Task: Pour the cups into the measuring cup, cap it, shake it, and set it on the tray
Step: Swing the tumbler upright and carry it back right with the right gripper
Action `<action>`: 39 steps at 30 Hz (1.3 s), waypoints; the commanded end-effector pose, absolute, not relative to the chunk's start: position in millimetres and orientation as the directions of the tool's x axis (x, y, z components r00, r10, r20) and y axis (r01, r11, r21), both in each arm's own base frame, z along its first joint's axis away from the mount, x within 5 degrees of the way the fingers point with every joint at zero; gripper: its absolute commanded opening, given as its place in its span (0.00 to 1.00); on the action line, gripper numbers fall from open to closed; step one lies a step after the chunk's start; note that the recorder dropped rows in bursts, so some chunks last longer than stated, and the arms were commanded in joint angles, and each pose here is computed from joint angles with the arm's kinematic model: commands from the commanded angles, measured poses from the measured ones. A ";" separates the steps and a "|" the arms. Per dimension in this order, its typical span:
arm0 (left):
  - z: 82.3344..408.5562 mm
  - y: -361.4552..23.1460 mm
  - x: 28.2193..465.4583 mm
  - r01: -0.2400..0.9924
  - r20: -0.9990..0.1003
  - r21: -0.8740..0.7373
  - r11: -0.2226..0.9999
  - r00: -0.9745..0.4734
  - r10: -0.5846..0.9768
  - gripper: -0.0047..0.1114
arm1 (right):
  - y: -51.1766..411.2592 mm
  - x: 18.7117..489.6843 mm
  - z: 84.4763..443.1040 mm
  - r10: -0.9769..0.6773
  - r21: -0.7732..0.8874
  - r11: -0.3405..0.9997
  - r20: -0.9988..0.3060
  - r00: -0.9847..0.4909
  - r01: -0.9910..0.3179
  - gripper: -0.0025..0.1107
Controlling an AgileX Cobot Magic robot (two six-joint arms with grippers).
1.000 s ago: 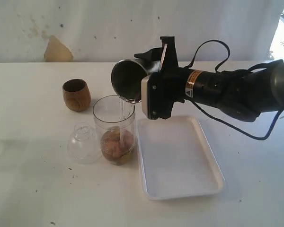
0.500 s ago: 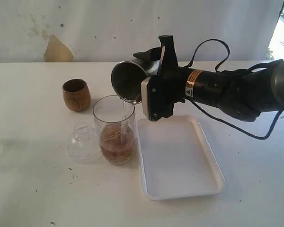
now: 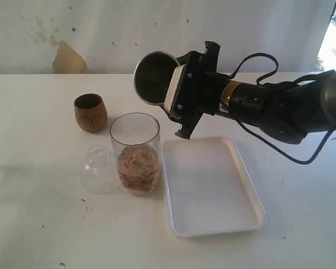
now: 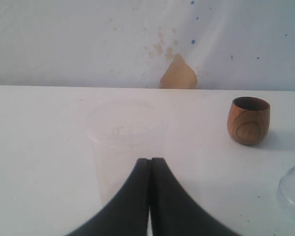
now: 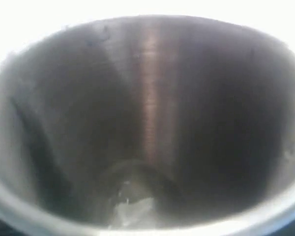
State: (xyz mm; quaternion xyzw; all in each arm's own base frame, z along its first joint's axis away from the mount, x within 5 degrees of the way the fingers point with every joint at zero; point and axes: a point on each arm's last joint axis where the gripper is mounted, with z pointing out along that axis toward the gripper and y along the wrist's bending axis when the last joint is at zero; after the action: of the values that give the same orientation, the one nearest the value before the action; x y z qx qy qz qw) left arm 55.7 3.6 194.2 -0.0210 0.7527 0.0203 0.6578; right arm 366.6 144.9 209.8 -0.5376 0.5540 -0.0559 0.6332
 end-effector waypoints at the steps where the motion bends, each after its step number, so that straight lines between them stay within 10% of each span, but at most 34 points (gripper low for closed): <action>1: 194.0 3.6 55.7 -0.059 -0.992 0.001 0.998 -0.123 -0.006 0.04 | 145.9 366.3 222.5 -0.477 -0.520 0.613 -0.844 0.247 -0.594 0.02; 16: 194.0 3.6 55.7 -0.059 -0.992 0.001 0.998 -0.123 -0.006 0.04 | 103.0 384.2 227.3 -0.084 -0.053 0.888 -0.995 -0.047 -0.456 0.02; 39: 194.0 3.6 55.7 -0.059 -0.992 0.001 0.998 -0.123 -0.006 0.04 | -8.8 413.7 145.3 -0.010 0.023 0.971 -0.991 -0.135 -0.238 0.02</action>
State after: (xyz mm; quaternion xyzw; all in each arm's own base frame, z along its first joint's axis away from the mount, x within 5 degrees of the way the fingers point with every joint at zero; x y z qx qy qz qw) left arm 55.7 3.6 194.2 -0.0210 0.7527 0.0203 0.6578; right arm 410.3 -6.5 146.4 -0.0798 0.7775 0.0735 0.6195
